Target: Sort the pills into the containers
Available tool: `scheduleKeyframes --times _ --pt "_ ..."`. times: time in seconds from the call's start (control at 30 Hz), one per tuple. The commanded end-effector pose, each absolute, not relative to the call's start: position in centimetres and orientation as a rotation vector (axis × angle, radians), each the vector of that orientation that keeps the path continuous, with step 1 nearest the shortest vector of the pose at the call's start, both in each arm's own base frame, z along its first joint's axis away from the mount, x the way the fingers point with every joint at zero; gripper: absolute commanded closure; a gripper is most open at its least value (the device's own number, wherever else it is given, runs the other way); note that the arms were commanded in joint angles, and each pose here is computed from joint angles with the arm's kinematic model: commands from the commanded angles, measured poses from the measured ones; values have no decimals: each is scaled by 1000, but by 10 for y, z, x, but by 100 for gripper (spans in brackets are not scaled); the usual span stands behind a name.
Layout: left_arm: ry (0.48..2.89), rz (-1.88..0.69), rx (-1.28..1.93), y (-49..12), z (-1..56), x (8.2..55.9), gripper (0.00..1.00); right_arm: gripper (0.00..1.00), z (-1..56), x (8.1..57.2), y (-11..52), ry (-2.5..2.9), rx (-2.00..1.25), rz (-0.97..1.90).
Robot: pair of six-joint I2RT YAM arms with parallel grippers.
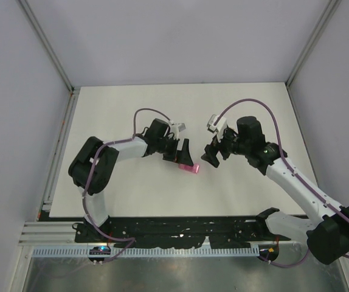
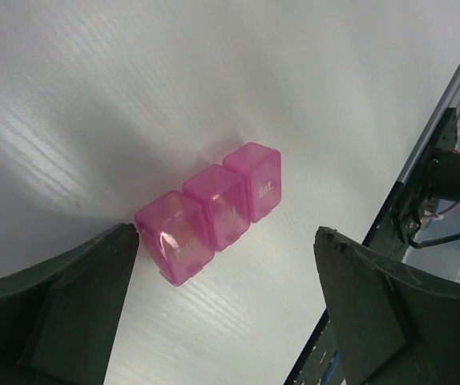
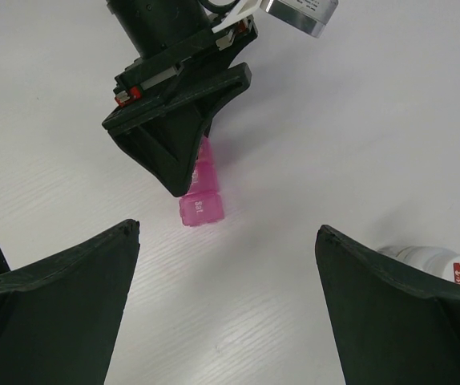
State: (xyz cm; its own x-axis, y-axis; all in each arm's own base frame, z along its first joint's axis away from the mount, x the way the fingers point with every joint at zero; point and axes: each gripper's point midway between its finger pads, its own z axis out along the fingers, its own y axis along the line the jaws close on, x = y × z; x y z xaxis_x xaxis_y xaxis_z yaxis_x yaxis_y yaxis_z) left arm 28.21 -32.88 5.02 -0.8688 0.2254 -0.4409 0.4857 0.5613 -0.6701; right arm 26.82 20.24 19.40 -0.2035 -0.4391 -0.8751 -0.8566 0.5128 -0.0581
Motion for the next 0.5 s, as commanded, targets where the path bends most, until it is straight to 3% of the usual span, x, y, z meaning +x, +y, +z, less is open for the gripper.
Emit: scheduleKeyframes --times 0.0,0.47 --pt "2575 -1006 574 -305 28 282 3 5 212 271 202 1759 -1059 552" --pt "2528 -922 609 -299 36 293 2 5 216 273 197 1753 -1039 539"
